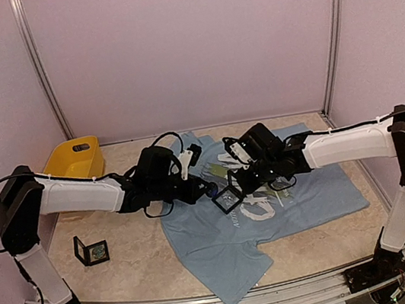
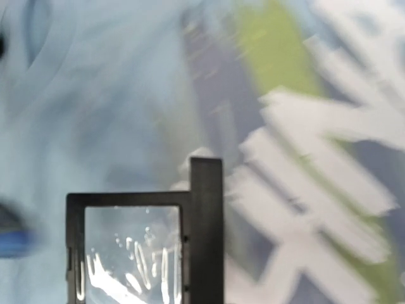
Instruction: Pin the brooch onto the clothing
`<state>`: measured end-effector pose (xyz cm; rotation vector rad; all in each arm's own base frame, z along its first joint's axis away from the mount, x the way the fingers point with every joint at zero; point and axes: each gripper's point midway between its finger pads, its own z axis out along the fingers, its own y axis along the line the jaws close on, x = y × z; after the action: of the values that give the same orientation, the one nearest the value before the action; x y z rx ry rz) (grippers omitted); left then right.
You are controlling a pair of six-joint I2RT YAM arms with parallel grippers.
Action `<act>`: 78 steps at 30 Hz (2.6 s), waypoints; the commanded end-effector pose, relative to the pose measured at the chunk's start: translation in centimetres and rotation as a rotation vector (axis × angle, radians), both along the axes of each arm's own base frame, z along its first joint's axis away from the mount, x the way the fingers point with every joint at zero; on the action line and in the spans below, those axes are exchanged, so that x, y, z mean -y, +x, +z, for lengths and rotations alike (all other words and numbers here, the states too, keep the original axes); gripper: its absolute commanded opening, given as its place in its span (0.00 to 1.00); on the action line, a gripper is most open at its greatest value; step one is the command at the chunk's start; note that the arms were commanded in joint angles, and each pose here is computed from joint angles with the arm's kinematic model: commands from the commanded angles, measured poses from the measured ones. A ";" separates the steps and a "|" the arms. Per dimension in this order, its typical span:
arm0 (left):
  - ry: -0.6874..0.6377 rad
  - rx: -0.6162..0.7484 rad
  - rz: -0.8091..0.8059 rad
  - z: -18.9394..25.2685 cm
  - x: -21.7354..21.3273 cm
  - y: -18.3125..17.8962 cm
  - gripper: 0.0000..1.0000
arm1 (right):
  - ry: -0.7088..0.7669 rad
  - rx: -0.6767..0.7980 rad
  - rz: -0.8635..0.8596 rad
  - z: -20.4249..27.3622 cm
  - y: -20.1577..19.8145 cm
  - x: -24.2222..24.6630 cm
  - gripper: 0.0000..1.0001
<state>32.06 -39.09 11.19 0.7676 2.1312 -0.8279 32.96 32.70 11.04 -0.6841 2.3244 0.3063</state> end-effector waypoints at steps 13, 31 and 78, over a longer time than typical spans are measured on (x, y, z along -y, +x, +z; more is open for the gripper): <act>-0.070 0.266 0.203 13.8 -6.3 -0.5 0.00 | -0.054 0.054 -0.851 2.3 12.1 34.6 0.00; 0.000 0.273 0.245 13.2 -7.6 -2.4 0.00 | -0.039 0.073 -1.139 -0.4 16.9 47.3 0.00; -0.361 0.644 -0.235 30.3 -0.7 -12.8 0.00 | 0.675 0.616 1.052 30.8 -13.4 -0.4 0.53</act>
<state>22.02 -37.99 37.46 0.8982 1.4495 -0.8234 23.50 30.33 41.85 -1.2238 1.1466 1.0035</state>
